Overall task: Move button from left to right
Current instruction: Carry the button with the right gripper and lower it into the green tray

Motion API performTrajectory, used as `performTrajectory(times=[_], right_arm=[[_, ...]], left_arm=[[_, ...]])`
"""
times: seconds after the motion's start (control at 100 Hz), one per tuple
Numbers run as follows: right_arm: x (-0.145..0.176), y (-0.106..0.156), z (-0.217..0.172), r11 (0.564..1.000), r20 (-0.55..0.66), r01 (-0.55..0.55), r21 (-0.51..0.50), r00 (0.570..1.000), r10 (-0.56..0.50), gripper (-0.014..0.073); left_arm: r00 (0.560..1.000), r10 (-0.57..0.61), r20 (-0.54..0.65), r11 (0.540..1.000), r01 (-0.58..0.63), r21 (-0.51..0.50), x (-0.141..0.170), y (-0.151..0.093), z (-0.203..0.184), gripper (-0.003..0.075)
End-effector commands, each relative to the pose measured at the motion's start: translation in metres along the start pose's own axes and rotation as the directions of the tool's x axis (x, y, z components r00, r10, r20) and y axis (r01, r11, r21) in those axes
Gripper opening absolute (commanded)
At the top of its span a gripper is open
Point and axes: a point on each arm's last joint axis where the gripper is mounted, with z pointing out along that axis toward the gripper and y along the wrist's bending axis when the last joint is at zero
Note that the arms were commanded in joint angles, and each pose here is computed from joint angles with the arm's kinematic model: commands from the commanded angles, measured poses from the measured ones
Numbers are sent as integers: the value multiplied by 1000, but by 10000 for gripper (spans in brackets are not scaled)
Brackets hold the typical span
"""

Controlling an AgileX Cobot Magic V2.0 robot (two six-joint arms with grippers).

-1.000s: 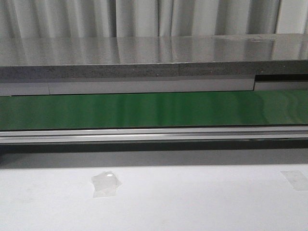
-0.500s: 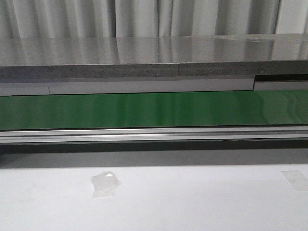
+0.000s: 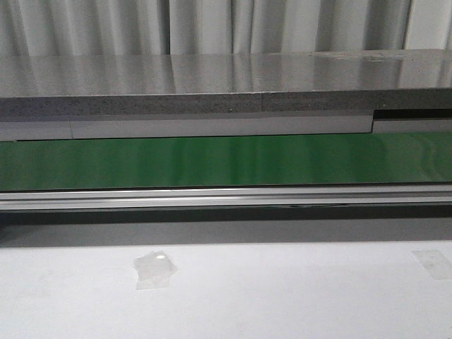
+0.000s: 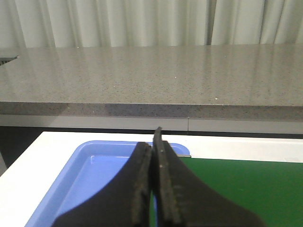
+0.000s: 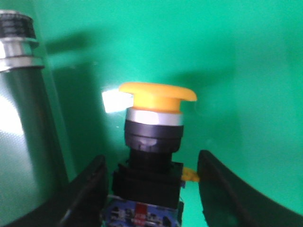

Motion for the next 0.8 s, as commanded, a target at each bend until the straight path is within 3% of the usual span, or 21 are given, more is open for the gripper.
performTrajectory(times=[0.0,0.35,0.79], right_arm=[[-11,-3,-29,999,91,28,40,995,-32,71],[-9,-3,-29,999,75,29,35,997,-31,76],[-7,-2,-29,999,53,24,28,998,-26,185]], left_arm=[[994,-10,104,1000,10,1,-16,0,-1,-20],[994,-10,104,1000,10,1,-16,0,-1,-20],[994,-10,104,1000,10,1,-16,0,-1,-20]])
